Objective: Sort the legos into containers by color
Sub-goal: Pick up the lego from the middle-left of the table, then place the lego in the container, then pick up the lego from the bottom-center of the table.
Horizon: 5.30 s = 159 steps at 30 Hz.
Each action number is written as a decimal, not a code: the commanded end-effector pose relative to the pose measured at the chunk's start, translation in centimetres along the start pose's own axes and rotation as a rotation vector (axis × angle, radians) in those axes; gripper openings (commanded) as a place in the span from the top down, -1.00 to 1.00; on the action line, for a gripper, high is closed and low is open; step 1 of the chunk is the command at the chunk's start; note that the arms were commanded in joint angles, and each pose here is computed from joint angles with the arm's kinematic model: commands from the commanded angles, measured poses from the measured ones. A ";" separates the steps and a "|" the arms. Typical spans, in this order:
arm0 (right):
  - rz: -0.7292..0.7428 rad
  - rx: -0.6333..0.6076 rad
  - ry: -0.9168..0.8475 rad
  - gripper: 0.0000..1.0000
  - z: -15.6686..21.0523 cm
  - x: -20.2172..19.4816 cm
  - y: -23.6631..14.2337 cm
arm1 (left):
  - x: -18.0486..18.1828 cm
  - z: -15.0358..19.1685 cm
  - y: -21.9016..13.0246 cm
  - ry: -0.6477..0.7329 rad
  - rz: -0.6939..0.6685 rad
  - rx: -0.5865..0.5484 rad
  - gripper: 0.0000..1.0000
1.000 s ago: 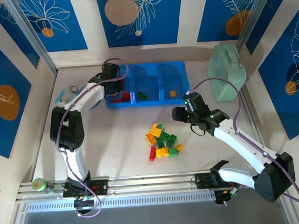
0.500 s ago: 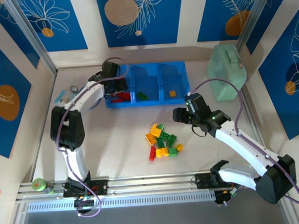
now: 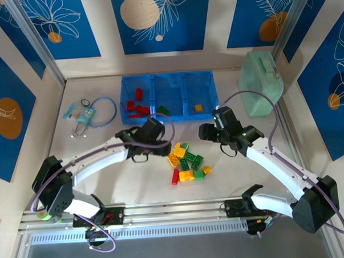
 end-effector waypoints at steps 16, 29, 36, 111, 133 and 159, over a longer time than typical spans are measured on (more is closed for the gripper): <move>-0.055 -0.005 0.041 -0.33 -0.8 0.8 0.2 | -4.9 9.8 3.0 0.154 0.036 0.219 -0.34; -0.045 -0.001 0.059 -0.33 -0.2 0.2 0.6 | -5.1 10.5 5.3 0.132 -0.008 0.263 -0.10; -0.041 0.004 0.062 -0.33 0.1 0.0 0.9 | -4.1 10.8 5.9 0.114 -0.075 0.262 0.10; -0.219 0.410 -0.373 -0.39 9.7 7.8 1.1 | 8.7 -8.7 -1.0 -0.270 0.009 -0.288 -0.52; -0.075 0.557 -0.452 -0.52 14.3 11.9 4.3 | 7.8 -5.3 -0.4 -0.247 -0.015 -0.251 -0.49; 0.000 0.619 -0.570 -0.49 16.0 14.3 6.0 | 8.7 -3.7 -0.1 -0.255 -0.037 -0.231 -0.49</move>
Point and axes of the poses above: each hand's point on the last joint's axis, 136 mm out from that joint toward the fingers, its own y axis out along the fingers, its own x axis along the line the jaws close on, z = x × y, the point moved 7 cm from there along -y, back along the fingers, and after that the axes turned 10 degrees about -y, right-handed, at the moved point
